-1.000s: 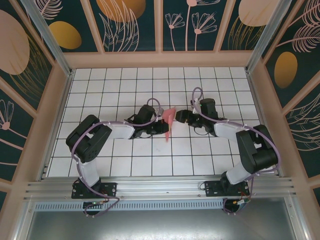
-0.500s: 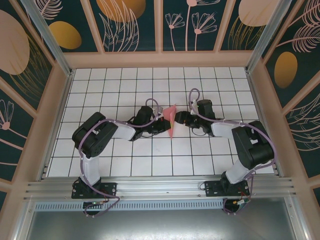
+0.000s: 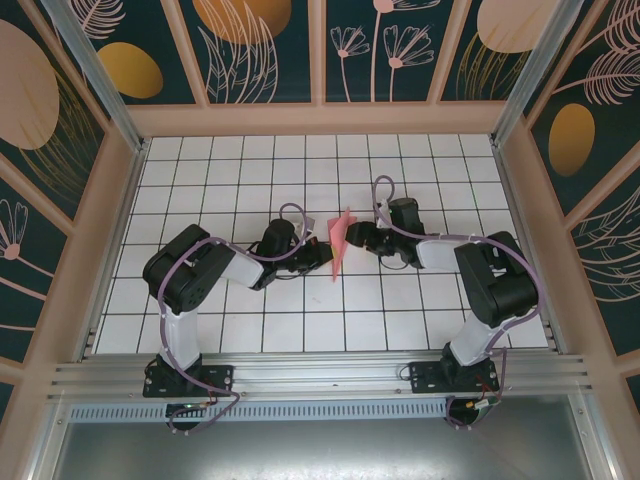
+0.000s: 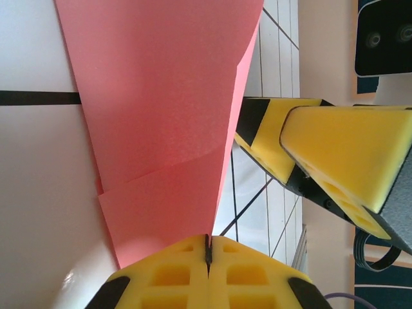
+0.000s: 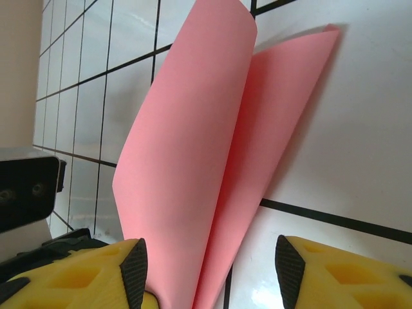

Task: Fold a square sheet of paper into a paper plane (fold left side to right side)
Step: Fold the wing for the fifth time at the center of the table.

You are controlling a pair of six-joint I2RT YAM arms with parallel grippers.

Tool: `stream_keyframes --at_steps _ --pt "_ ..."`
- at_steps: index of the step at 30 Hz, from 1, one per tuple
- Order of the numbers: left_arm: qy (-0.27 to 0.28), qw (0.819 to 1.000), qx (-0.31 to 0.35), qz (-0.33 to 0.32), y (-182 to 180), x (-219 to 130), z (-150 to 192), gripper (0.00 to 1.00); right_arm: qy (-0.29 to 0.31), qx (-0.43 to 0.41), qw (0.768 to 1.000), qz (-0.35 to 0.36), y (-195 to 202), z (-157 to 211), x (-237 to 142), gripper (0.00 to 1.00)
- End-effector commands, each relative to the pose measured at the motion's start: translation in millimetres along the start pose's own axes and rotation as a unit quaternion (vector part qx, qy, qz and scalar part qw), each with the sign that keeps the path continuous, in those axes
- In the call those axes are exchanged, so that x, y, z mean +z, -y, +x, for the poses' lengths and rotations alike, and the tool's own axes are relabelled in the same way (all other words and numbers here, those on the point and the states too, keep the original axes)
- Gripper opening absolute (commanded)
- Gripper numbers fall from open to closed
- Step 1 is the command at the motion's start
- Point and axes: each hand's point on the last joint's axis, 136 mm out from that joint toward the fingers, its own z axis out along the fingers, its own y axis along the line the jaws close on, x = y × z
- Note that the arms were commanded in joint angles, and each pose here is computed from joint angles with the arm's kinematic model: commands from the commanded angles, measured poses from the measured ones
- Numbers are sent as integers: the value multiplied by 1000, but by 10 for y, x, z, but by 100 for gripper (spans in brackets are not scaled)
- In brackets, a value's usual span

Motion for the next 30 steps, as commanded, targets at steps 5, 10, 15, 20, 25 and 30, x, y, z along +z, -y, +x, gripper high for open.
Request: stream_keyframes --at_steps 5,10,15,20,25,30 --pt "7 1000 -10 6 -66 -12 14 2 8 -2 1000 -15 -102 -115 76 55" --pt "8 1000 -14 7 -83 -11 16 2 2 6 1000 -12 -71 -91 121 52" --pt "10 1000 -18 4 -107 -12 21 2 -11 14 1000 0 -32 -60 197 51" --pt "7 1000 -21 4 -125 11 27 3 -21 27 999 17 18 -44 284 47" --pt "5 1000 -24 -1 -165 29 29 5 -39 40 997 50 150 10 348 45" --pt "3 1000 -21 -4 -161 43 16 9 -59 52 994 74 279 91 400 45"
